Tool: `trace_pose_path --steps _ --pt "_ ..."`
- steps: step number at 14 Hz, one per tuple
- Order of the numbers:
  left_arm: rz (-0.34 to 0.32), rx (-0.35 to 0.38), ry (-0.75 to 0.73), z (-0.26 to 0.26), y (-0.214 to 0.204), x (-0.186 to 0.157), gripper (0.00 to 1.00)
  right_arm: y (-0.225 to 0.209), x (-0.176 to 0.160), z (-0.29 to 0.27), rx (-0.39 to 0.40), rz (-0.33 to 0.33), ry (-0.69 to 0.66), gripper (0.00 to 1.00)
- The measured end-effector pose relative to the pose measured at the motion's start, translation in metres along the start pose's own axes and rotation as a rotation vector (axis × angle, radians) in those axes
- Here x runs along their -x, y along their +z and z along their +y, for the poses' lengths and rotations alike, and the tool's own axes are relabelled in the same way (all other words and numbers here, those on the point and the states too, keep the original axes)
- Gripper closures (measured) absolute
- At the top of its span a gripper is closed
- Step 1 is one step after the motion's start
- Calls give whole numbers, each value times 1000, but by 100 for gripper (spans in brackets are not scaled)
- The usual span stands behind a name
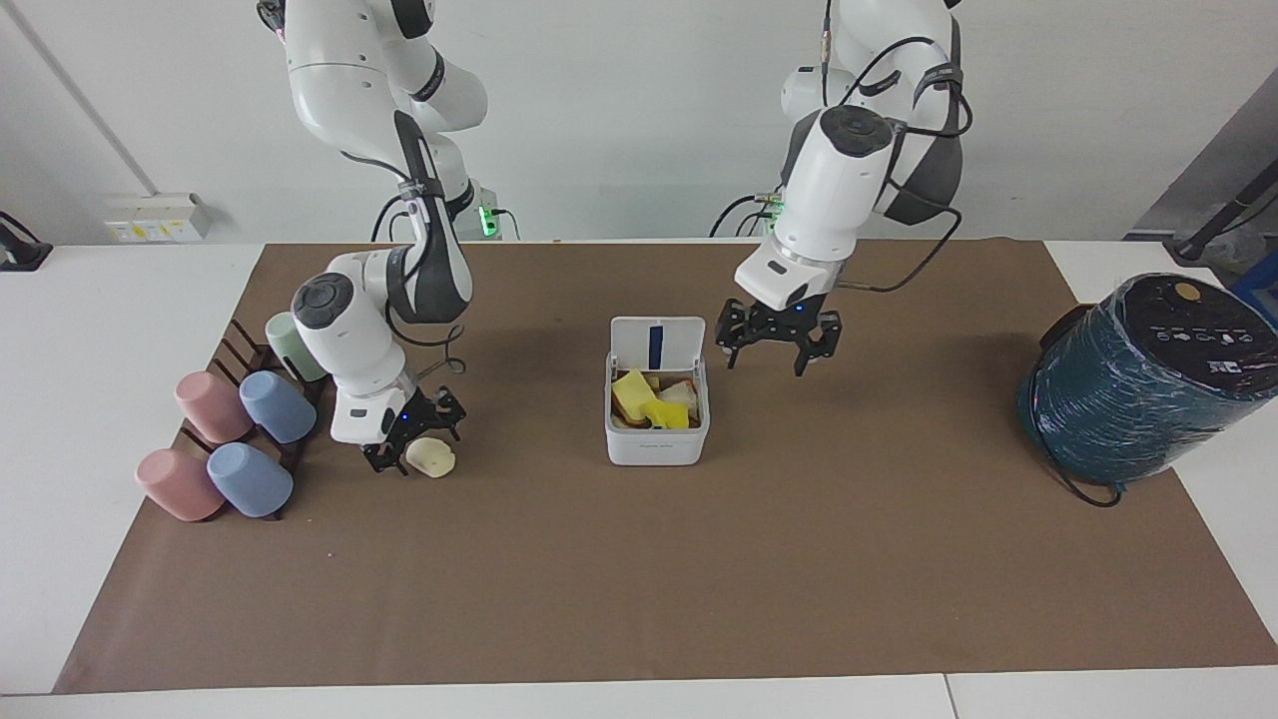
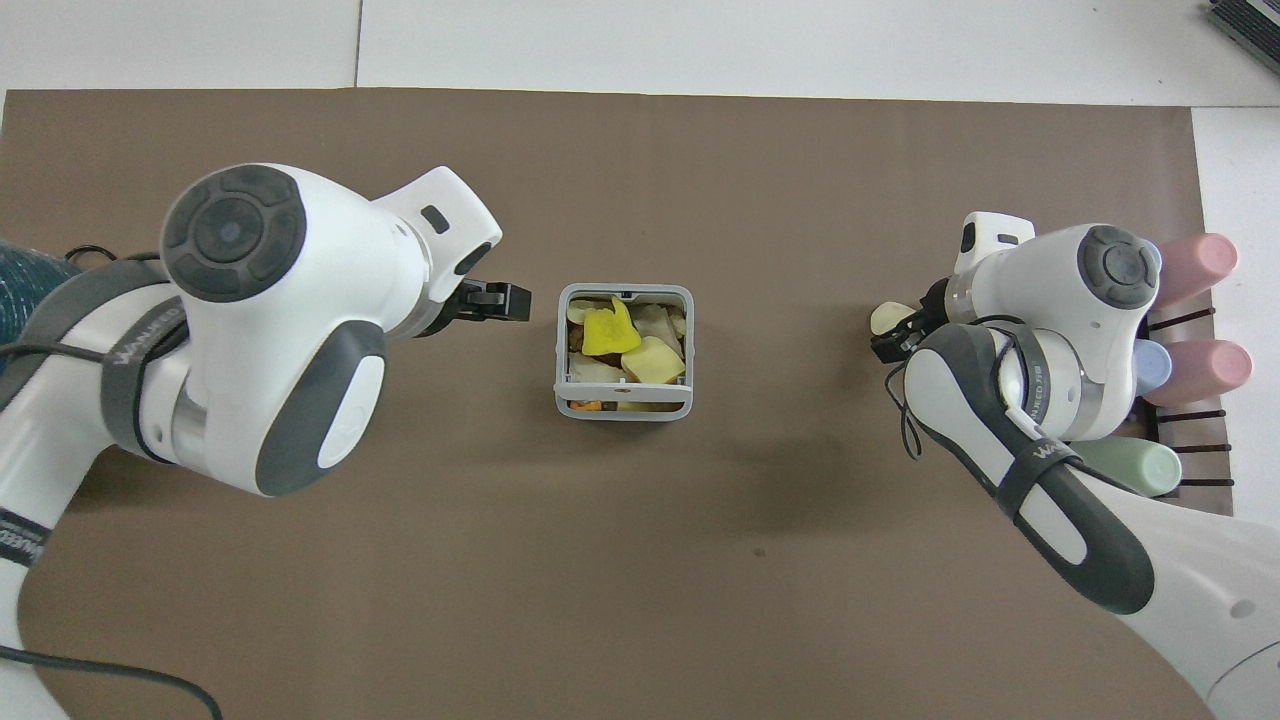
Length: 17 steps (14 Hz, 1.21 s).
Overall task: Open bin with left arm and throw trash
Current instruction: 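Grasp the beige piece with the right gripper while the left gripper withdraws, then return the left arm to rest while the right gripper lifts the beige piece, then move the beige piece over the bin with the right gripper and release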
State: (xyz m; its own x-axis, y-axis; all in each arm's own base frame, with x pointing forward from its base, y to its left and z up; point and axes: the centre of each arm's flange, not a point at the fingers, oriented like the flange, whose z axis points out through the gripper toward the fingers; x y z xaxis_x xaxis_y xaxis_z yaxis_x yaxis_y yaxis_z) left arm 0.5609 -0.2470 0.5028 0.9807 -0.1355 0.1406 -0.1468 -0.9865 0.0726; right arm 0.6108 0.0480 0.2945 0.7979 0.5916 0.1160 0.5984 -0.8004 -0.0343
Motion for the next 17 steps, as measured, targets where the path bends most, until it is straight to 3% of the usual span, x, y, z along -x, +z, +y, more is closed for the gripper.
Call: trace_pose_path --steps 4,7,9,11,13,15,17 --pt "11 -24 31 -82 -33 -6 0 -1 -4 -4 1 4 127 63" --pt "-16 -40 56 -142 -60 2 0 -15 -29 -23 -3 15 270 77" --pt "-29 -45 63 -171 -84 4 0 -46 -55 -35 -22 12 382 87" --pt "-36 -50 51 -186 -112 5 0 -83 -84 -52 -54 43 489 87" --pt "-27 -55 34 -196 -135 5 0 -107 -106 -73 -157 100 612 87" --pt "-36 -57 11 -208 -145 7 0 -117 -123 -100 -266 127 706 87" --pt "-58 -56 -4 -216 -142 11 0 -115 -141 -145 -314 121 789 87"
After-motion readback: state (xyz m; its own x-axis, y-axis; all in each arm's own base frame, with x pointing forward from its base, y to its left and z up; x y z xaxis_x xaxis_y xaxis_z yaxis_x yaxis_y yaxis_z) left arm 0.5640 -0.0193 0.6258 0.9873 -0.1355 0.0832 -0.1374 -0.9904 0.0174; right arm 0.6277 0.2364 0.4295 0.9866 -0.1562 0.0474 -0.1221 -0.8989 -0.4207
